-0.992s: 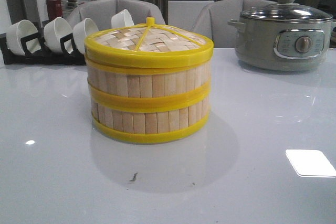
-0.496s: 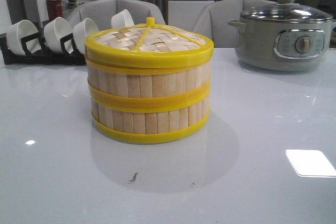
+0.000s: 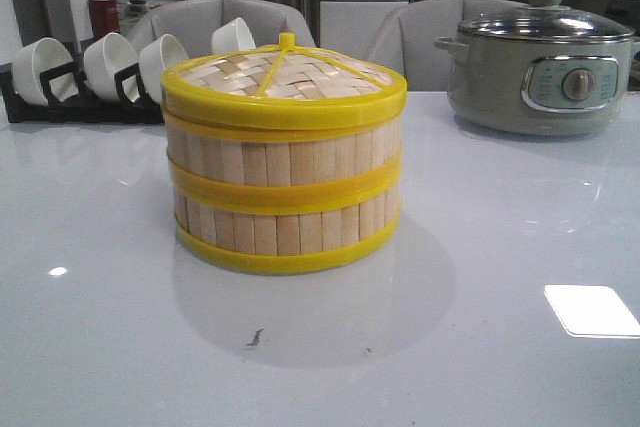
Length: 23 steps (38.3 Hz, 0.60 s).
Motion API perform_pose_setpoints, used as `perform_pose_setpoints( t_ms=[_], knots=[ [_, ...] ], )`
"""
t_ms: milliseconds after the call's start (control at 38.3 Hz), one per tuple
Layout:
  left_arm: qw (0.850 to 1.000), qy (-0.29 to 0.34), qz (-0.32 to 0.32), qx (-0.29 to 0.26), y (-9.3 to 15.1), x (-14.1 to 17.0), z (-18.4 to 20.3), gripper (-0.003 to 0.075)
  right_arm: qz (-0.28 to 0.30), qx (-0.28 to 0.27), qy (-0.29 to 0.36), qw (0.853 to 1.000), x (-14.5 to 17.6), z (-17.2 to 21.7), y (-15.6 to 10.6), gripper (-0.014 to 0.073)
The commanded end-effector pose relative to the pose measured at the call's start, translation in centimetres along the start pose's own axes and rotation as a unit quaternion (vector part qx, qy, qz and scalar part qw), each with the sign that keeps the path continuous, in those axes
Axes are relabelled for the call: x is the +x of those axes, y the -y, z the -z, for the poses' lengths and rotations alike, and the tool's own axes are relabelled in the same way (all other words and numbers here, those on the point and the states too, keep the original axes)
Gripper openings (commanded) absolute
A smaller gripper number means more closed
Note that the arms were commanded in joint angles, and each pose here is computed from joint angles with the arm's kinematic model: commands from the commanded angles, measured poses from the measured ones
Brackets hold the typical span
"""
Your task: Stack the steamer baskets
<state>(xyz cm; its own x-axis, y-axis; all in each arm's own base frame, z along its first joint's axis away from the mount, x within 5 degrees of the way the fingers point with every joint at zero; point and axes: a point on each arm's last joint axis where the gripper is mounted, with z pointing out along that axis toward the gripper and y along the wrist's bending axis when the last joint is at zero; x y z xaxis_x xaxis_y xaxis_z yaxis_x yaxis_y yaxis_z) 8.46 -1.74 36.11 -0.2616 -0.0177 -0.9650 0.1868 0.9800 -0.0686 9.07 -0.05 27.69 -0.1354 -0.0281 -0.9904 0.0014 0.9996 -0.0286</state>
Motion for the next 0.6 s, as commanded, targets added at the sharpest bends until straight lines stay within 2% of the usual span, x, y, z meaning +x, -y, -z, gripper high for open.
perform_pose_setpoints(
  t_ms=[0, 392, 470, 574],
  knots=[
    [0.999, 0.052, 0.005, 0.013, 0.26, -1.50, 0.29, 0.0086, 0.007, 0.003, 0.062, 0.998, -1.88, 0.22, 0.07, 0.0055],
    [0.999, 0.052, 0.005, 0.013, 0.26, -1.50, 0.29, 0.0086, 0.007, 0.003, 0.062, 0.998, -1.88, 0.22, 0.07, 0.0055],
    [0.998, 0.057, -0.016, 0.002, 0.07, -1.56, 0.34, 0.0086, 0.007, 0.003, 0.062, 0.998, -1.88, 0.22, 0.07, 0.0055],
    [0.997, 0.075, -0.004, -0.020, -0.38, -1.56, 0.78, 0.0086, 0.007, 0.003, 0.062, 0.998, -1.88, 0.22, 0.07, 0.0055]
  ],
)
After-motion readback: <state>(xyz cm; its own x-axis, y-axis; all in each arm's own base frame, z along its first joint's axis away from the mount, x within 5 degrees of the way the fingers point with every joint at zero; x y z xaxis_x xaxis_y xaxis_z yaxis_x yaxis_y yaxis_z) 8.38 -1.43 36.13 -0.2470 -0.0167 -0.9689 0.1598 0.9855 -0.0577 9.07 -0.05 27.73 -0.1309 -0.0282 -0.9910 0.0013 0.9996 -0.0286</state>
